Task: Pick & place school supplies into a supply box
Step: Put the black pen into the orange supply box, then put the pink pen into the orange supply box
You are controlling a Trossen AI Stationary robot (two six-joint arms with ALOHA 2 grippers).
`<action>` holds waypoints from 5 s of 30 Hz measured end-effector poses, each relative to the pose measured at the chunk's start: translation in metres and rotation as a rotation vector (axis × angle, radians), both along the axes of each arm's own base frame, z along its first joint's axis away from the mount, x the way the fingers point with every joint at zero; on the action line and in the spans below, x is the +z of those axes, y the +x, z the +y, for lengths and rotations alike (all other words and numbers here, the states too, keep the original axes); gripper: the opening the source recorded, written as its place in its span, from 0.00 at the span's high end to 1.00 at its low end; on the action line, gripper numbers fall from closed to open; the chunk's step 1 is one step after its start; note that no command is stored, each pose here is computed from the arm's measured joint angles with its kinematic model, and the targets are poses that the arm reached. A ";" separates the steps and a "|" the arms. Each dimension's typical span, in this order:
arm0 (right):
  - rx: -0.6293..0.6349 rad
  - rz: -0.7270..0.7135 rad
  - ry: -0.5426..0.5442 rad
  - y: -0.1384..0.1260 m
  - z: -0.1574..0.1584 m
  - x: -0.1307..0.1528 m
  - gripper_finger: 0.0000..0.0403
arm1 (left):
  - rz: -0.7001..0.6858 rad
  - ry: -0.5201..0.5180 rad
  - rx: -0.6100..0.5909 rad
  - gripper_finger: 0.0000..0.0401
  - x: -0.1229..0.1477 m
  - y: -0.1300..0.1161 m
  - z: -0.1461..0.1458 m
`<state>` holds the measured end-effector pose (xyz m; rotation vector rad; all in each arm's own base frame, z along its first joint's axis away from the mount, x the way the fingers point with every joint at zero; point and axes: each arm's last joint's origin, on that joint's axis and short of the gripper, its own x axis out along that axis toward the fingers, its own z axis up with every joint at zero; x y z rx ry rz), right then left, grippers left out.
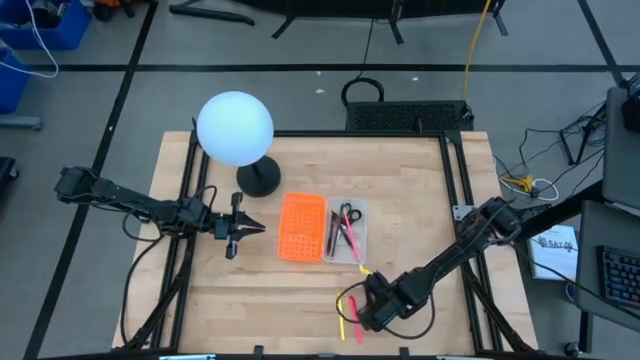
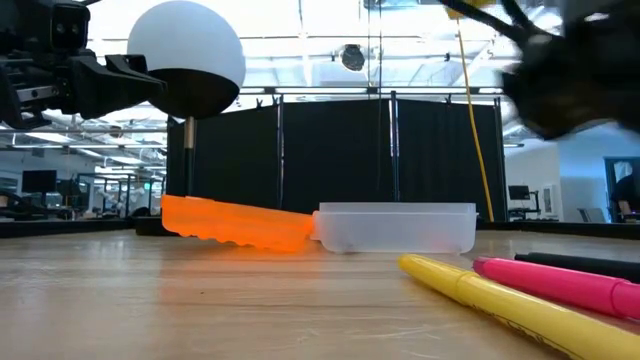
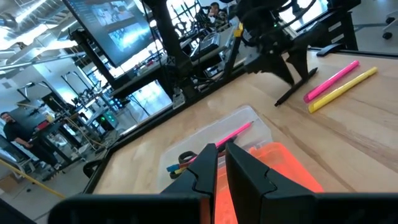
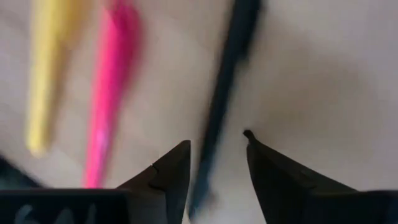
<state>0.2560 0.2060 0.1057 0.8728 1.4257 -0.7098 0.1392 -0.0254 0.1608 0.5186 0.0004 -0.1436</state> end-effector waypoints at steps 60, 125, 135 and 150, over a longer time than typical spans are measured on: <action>0.339 -0.510 -0.028 0.010 -0.019 0.071 0.95 | 0.054 -0.087 0.006 0.90 -0.004 0.000 0.000; -0.315 -0.630 -0.125 0.042 -0.189 0.033 0.72 | 0.057 -0.115 0.008 0.90 -0.004 0.000 0.000; -0.202 -0.737 -0.122 0.037 -0.187 0.063 0.72 | 0.052 -0.115 0.007 0.90 -0.003 0.000 0.000; 0.324 -1.046 -0.676 -0.048 -0.176 0.138 0.90 | 0.018 -0.176 0.032 0.90 0.000 0.000 0.001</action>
